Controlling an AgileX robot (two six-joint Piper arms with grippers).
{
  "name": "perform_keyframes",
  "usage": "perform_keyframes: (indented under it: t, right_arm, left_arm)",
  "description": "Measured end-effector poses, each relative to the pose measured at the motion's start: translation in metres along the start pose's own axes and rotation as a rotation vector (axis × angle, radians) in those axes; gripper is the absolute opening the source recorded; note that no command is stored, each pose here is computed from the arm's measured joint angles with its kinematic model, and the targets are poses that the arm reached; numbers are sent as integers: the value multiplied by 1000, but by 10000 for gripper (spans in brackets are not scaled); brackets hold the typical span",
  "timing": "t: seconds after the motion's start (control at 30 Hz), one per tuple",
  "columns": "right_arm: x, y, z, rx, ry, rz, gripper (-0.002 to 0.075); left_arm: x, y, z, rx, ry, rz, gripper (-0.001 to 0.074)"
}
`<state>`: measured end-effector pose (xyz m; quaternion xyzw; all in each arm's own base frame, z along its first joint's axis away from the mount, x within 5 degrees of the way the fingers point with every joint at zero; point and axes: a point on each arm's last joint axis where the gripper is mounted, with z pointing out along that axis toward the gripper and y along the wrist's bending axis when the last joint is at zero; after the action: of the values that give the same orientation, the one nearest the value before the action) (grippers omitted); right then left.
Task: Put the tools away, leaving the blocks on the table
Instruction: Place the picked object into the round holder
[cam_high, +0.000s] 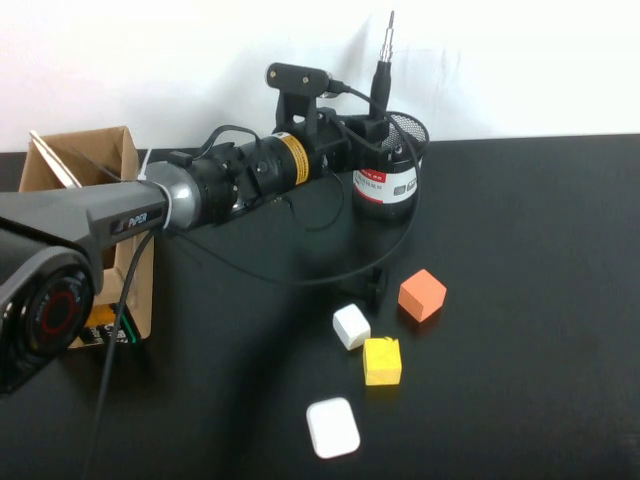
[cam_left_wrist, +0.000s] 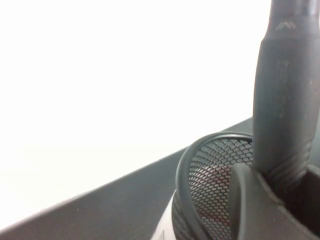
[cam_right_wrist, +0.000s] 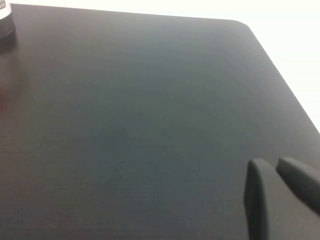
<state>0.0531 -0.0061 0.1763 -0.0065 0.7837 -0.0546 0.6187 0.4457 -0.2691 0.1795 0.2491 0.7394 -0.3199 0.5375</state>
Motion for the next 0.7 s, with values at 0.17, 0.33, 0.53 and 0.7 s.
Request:
perform_keyframes:
  t: [0.17, 0.33, 0.53, 0.7]
  right_arm:
    - [0, 0, 0, 0, 0, 0, -6]
    - [0, 0, 0, 0, 0, 0, -6]
    - [0, 0, 0, 0, 0, 0, -6]
    - [0, 0, 0, 0, 0, 0, -6]
  left_arm:
    - [-1, 1, 4, 9, -15, -11, 143]
    - [-4, 4, 10, -1, -11, 13, 143]
    - [-4, 4, 15, 4, 5, -14, 143]
    - [-3, 1, 16, 17, 40, 5, 170]
